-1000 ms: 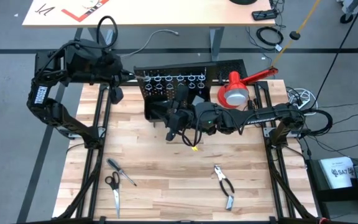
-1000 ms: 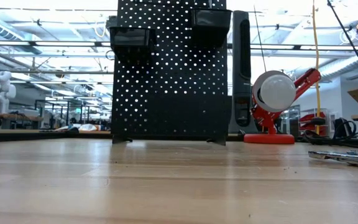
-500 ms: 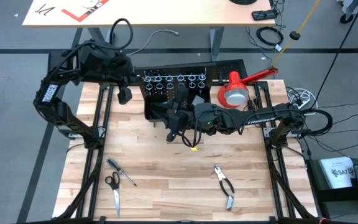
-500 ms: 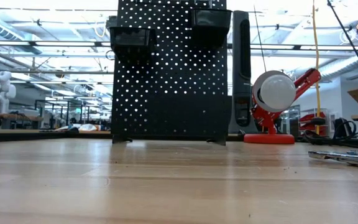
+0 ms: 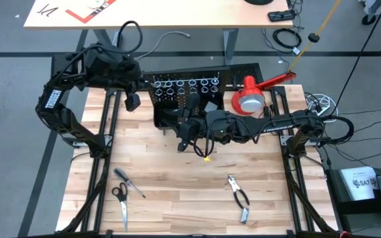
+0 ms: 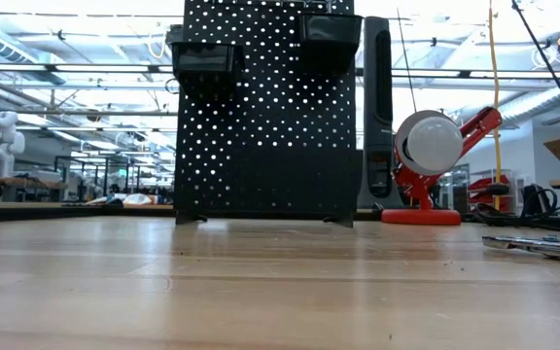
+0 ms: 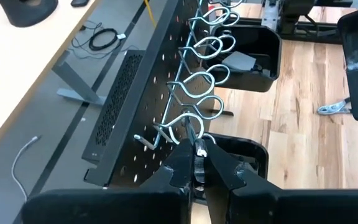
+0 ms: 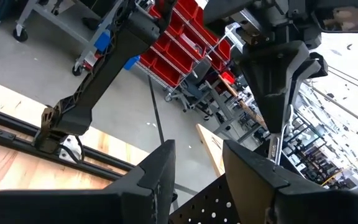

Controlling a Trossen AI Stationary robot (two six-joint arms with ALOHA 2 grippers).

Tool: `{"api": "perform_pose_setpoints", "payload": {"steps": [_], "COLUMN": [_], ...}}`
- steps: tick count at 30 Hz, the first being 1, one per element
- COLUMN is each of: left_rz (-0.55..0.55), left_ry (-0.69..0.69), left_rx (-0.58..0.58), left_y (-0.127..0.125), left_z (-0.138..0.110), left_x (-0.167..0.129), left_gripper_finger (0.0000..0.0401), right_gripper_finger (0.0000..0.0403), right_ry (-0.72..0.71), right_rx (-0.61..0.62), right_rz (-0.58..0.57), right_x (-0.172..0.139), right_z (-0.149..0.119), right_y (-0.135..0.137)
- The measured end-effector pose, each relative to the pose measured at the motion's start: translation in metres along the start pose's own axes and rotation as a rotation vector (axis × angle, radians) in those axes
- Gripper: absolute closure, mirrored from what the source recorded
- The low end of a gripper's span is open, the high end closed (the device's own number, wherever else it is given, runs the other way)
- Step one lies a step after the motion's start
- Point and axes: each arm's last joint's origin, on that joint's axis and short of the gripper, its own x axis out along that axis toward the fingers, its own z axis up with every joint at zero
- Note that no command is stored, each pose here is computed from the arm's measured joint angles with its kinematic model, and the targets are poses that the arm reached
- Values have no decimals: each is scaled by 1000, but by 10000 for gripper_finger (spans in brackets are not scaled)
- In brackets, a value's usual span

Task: Hang tools onto peg board
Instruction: Hang the wrench on the pegboard

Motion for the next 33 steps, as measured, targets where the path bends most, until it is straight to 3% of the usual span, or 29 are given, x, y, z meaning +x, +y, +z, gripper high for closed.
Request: {"api": "perform_pose_setpoints", "payload": {"steps": [33], "left_rz": [15], "left_ry": [-52], "left_rx": [-1], "left_y": [2], "left_z": [-13], "left_x": [-32], "left_gripper_finger": [379], "right_gripper_finger": [271], "right_ry": [5], "right_rx": [5], "right_rz": [2], "right_x": [0], "right_z": [0], "right_y": [0]}}
